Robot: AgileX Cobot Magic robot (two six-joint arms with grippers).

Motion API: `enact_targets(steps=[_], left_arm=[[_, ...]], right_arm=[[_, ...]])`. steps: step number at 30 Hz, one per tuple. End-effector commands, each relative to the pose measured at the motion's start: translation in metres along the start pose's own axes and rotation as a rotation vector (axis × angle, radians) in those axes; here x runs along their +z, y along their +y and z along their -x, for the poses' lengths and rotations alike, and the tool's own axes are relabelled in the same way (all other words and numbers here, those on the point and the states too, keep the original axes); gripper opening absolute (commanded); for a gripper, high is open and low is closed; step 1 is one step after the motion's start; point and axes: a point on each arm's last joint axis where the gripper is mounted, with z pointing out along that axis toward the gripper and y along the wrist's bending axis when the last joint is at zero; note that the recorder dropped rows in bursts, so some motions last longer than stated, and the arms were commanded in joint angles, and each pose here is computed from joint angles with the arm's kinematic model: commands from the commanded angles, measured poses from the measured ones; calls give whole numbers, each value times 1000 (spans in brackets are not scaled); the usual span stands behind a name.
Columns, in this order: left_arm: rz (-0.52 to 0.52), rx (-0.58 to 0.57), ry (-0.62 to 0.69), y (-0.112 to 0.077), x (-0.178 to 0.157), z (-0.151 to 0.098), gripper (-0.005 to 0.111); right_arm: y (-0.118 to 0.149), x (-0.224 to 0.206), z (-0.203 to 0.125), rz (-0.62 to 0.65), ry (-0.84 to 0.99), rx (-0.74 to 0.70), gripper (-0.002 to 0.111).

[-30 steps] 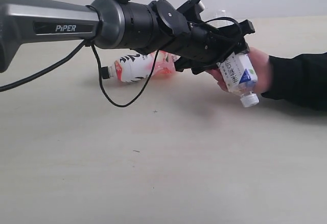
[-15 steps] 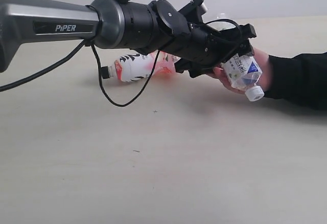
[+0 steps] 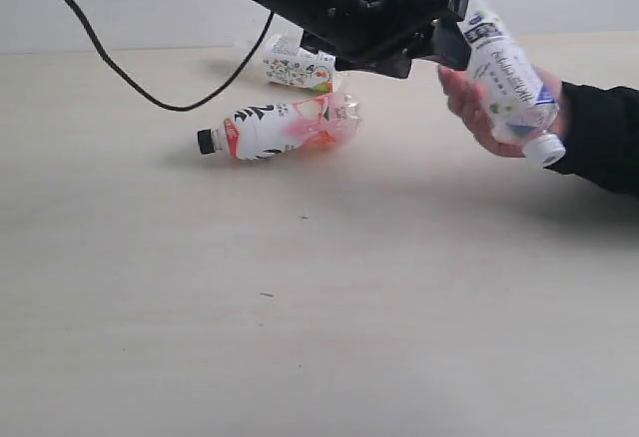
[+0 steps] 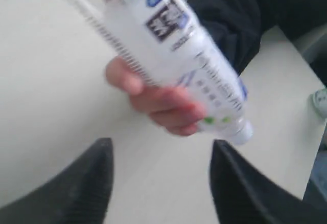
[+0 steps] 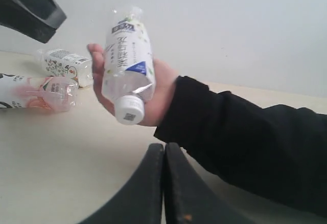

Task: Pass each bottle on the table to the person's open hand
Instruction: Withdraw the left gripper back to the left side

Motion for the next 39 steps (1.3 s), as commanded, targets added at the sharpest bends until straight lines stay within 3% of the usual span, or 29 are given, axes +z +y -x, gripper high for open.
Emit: enact_targets(steps=[1, 8, 13, 16, 21, 25, 30, 39], left_arm=[[52, 176, 98, 2, -26, -1, 4], [188, 235, 37, 30, -52, -26, 1], [347, 245, -136, 41, -95, -47, 1], [389, 251, -232, 31, -132, -54, 1], [373, 316, -373, -11, -193, -66, 1], [377, 376, -460, -32, -226, -84, 1], [398, 392, -542, -40, -244, -95, 1], [408, 388, -540, -37, -241, -93, 1]], right_arm=[[0, 0, 0, -8, -12, -5, 0], [0, 0, 0, -8, -12, -5, 0], [0, 0, 0, -8, -12, -5, 0], [0, 0, 0, -8, -12, -5, 0], [0, 0, 0, -8, -12, -5, 0], [0, 0, 0, -8, -12, -5, 0], [0, 0, 0, -8, -12, -5, 0], [0, 0, 0, -8, -12, -5, 0]])
